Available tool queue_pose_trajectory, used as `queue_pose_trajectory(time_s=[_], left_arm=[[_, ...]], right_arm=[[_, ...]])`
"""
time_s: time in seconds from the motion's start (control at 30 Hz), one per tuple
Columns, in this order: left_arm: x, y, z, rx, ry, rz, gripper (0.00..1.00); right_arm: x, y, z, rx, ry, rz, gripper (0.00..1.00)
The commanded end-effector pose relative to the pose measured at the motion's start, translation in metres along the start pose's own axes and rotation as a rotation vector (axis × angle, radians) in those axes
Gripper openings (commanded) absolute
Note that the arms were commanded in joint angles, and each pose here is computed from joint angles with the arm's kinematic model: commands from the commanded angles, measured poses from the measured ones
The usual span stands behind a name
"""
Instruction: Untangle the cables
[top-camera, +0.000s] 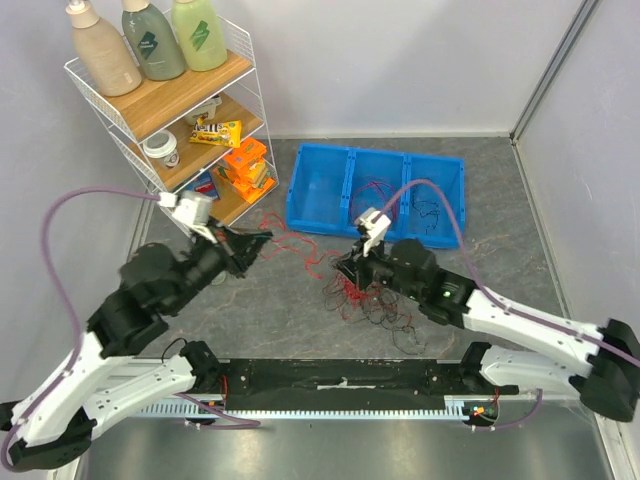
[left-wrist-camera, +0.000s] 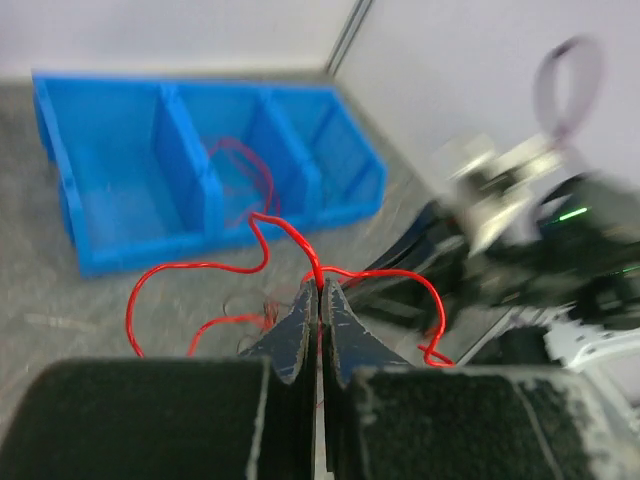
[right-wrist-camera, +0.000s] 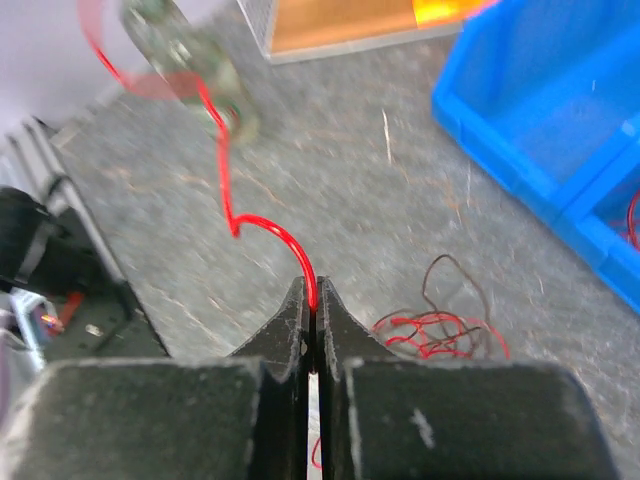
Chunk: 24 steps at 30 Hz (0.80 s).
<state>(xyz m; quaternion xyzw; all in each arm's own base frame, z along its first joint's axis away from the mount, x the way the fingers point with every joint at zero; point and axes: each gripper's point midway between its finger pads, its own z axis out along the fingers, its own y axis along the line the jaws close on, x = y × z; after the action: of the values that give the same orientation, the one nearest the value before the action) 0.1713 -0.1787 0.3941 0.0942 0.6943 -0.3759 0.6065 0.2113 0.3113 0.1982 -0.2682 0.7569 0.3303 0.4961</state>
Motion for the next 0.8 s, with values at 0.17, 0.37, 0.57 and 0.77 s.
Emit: queue_pose_trajectory(time_s=[0.17,0.37,0.57,0.77], left_arm=[[0.065,0.000,0.037,0.029,0.140,-0.102,0.02],[0.054,0.002,0.026,0.021,0.108,-0.095,0.02],[0.061,0.006,0.019,0.010,0.129,-0.105,0.02],[0.056,0.008,0.016,-0.002,0.102,-0.107,0.02]], right_arm=[[-0.141,0.075,-0.091,-0.330,-0.389,0.057,0.00],[-0.068,0.002,-0.032,0.059,-0.168,0.112,0.00],[-0.163,0.059,-0.052,-0.164,-0.255,0.027,0.00],[-0.241,0.098,-0.142,-0.364,-0.540,0.006,0.00]])
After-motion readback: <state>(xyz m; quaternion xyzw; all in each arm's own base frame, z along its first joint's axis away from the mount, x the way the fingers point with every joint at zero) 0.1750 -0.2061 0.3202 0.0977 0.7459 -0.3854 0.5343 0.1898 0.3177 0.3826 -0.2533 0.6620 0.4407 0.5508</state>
